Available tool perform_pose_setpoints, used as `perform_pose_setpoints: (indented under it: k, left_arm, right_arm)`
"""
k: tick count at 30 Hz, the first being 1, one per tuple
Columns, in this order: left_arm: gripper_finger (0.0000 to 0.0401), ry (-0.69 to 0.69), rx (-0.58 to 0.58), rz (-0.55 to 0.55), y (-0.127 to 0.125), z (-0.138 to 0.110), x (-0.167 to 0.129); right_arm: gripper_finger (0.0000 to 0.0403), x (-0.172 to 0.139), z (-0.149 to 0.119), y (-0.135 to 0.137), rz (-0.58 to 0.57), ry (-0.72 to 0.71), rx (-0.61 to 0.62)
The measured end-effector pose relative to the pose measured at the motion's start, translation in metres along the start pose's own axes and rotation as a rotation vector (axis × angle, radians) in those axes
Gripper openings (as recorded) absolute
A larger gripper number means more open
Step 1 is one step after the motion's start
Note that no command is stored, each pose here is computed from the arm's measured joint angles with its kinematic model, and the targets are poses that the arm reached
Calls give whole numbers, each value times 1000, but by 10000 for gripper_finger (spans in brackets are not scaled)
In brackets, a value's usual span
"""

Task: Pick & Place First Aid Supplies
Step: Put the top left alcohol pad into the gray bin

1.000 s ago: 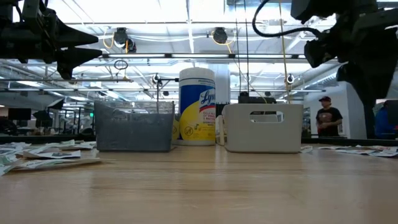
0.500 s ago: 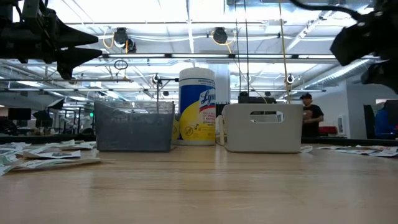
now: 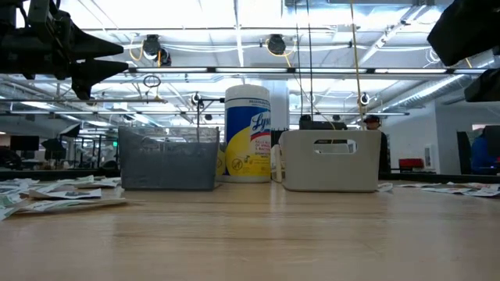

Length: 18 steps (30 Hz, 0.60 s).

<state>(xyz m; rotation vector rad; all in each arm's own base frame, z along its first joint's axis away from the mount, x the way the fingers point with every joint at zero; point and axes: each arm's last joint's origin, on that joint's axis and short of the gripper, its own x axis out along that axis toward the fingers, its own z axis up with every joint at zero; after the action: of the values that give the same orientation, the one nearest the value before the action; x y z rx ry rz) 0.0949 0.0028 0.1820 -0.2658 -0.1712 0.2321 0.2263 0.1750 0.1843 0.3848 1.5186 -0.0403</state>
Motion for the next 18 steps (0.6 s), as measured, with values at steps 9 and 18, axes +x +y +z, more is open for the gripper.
perform_pose_setpoints:
  k: [9,18]
  left_arm:
    - [196,0,0,0,0,0,0]
    - [196,0,0,0,0,0,0]
  right_arm:
    - [226,27,4,1,-69,47,-47]
    - [222,46,8,0,-97,44,-73]
